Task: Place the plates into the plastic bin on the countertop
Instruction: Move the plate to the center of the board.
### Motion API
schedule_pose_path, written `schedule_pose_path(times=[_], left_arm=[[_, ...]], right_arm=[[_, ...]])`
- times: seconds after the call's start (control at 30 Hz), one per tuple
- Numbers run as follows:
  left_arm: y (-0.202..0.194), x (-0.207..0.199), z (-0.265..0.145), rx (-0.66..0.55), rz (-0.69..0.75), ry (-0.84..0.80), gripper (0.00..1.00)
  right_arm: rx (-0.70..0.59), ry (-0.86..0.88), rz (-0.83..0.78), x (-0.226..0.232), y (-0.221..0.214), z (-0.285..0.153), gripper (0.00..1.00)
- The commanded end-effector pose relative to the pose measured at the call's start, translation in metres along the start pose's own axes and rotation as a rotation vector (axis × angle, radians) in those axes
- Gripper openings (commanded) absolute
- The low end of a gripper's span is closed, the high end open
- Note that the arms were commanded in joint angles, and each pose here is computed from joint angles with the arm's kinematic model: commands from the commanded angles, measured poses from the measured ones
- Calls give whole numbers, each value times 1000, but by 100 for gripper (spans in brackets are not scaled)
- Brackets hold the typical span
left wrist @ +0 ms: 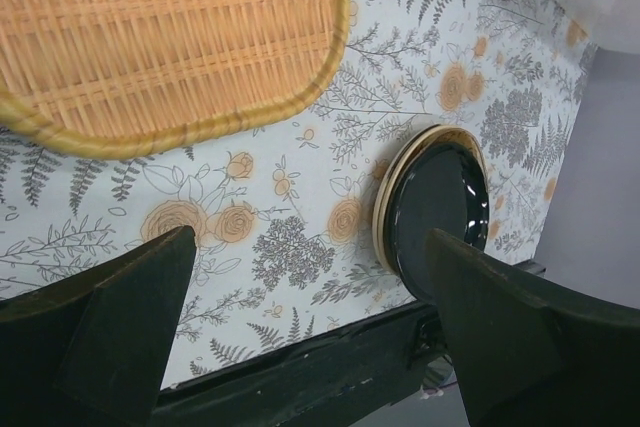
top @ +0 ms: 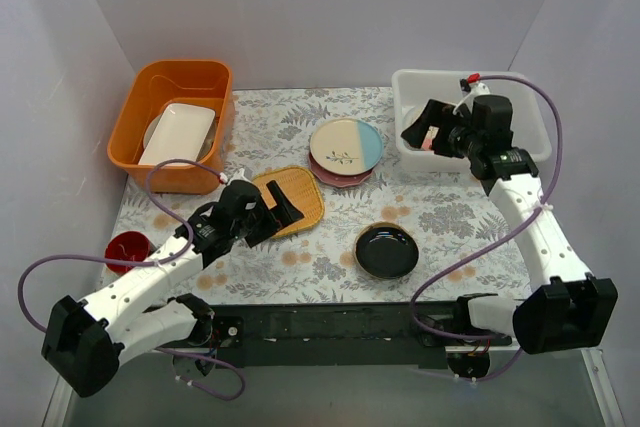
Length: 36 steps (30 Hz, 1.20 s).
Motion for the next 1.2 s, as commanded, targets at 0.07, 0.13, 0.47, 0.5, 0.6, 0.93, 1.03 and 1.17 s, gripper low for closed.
schedule_pose_path(times=[0.07, 0.13, 0.47, 0.5, 0.6, 0.93, 1.03, 1.17], left_arm=[[-8, 20, -1, -17, -103, 44, 98], [-11, 24, -1, -17, -117, 40, 98], [-28, 56, 10, 15, -254, 96, 98], [-30, 59, 11, 23, -274, 96, 98], [-33, 66, 11, 11, -309, 76, 98], [-22, 85, 2, -85, -417, 53, 96], [-20, 89, 1, -98, -443, 44, 96], [-19, 92, 3, -77, -462, 46, 96]], right_arm=[[16, 99, -8, 27, -31, -23, 98], [4, 125, -15, 36, -34, -32, 97], [88, 228, -22, 78, -74, -38, 97], [96, 236, -26, 81, -78, -38, 97], [121, 246, -38, 91, -92, -38, 97], [195, 296, -15, 108, -135, -37, 97], [216, 309, -19, 113, -142, -37, 97], [230, 319, -13, 116, -150, -36, 97]])
Point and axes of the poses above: each gripper's point midway between its finger pads, its own z axis out along the fingers, its own x axis along the line the jaws close on, y = z × x, the point moved 4 cm from there along -z, back along the fingers, and after that the axes turned 3 degrees about -z, right-handed, at the moved point
